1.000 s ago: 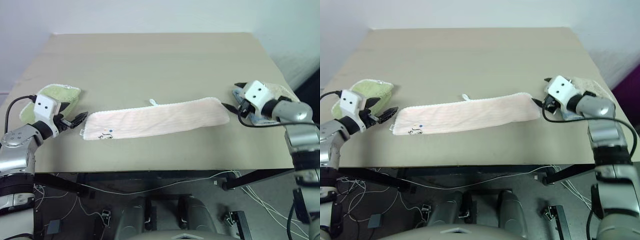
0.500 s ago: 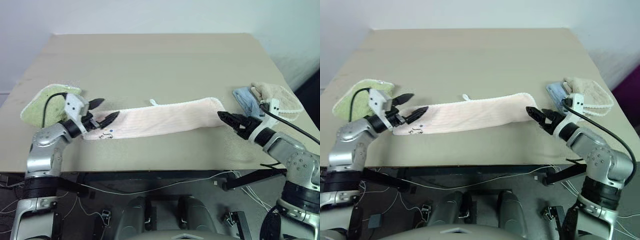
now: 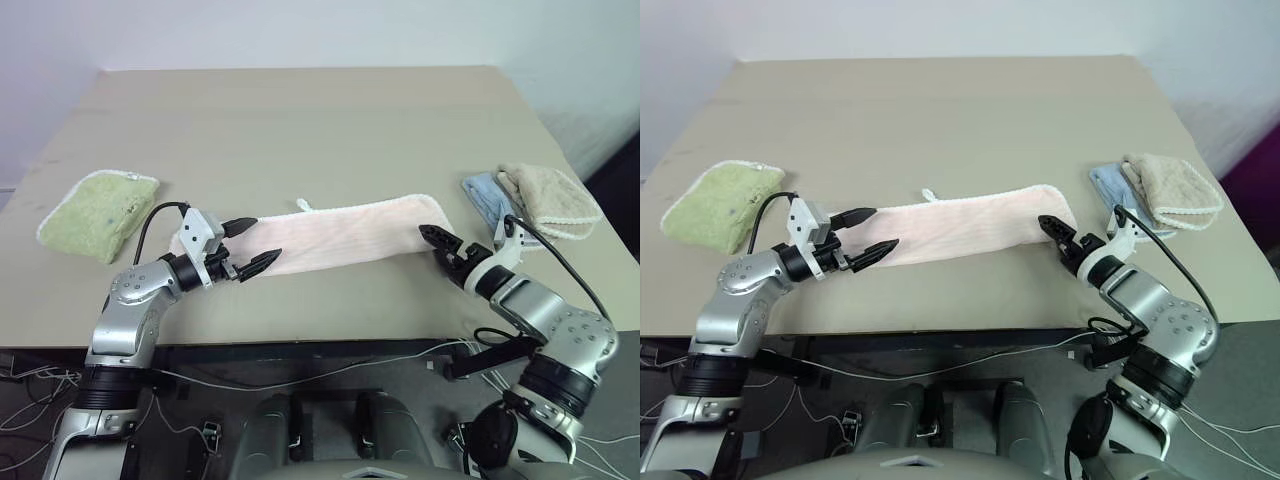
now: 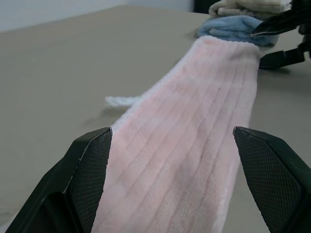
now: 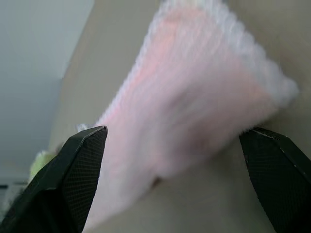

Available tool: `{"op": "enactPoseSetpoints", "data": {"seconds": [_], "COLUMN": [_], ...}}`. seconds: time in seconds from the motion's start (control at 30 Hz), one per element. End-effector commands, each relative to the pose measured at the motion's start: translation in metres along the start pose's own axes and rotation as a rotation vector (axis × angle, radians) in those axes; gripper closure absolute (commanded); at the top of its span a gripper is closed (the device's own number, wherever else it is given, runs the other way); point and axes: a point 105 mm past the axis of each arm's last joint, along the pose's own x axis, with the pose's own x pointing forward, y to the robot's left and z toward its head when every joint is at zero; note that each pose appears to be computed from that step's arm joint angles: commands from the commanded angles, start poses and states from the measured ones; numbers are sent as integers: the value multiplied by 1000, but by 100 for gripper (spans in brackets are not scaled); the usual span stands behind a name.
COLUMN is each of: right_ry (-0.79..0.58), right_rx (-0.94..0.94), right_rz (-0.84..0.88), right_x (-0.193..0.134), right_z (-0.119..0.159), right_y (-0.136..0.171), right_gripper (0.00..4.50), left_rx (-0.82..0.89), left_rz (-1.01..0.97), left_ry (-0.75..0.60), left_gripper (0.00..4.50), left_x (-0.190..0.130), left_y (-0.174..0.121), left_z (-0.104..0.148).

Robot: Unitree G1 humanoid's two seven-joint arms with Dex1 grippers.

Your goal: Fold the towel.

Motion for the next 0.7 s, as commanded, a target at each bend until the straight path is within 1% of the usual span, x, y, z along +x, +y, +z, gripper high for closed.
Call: {"op": "enactPoseSetpoints", "data": {"seconds": [0.03,0.07,0.13,0.2,0.27,0.4,0.53,0.57,0.7], "right_ry": [-51,-67,-91,-108,-119,-145,-178,-190,-222], "right_rx": [65,73,82,95,101,114,133,133,111], "right_rz": [-45,-50,-56,-54,-51,-61,-65,-63,-76], "right_x": [10,12,15,17,18,18,15,14,10], "right_z": [6,8,12,15,16,19,24,27,35], "right_y": [-8,-9,-9,-9,-8,-11,-14,-13,-14], "right_gripper": [0,0,39,89,167,306,435,443,443], "left_rx": [30,28,27,24,20,14,9,8,6], "left_rz": [3,5,5,5,7,9,8,6,3], "left_ry": [-51,-57,-61,-63,-64,-67,-71,-73,-75], "left_gripper": [30,30,30,30,30,30,30,30,30], "left_x": [1,1,1,1,1,1,3,4,5], "left_y": [-3,-3,-6,-8,-10,-11,-12,-12,-13], "left_z": [15,16,16,15,15,14,14,14,14]}}
